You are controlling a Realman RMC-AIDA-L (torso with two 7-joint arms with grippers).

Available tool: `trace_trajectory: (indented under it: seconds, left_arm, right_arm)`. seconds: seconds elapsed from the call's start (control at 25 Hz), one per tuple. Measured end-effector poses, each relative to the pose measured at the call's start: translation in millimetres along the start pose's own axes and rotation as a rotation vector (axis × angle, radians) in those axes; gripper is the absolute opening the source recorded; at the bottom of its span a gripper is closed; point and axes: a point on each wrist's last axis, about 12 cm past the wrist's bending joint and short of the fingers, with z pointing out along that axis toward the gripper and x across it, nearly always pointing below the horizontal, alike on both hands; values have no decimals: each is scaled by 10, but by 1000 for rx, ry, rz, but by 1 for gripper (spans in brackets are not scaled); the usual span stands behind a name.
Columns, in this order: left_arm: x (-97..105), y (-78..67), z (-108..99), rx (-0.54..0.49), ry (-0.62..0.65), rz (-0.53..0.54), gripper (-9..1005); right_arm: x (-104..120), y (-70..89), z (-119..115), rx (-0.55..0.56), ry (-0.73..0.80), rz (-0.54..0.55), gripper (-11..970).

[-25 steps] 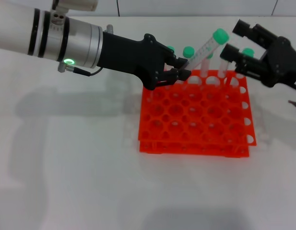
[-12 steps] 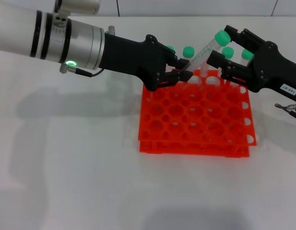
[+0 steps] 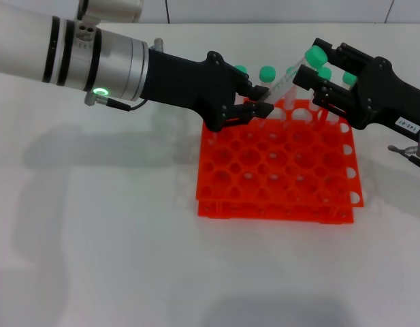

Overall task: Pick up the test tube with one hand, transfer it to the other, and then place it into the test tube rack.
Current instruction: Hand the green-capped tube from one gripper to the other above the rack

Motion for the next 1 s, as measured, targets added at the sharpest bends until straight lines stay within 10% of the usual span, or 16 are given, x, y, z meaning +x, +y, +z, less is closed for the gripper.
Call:
trace_trajectory:
  seconds: [0.32, 1.0]
  left_arm:
    - [1, -15, 26, 5, 0, 3, 194]
    - [-22, -36, 66, 18, 7, -40, 193]
  right_arm:
    - [-10, 2, 24, -13, 0, 10, 419]
    - [-7, -36, 31, 10, 9, 28, 247]
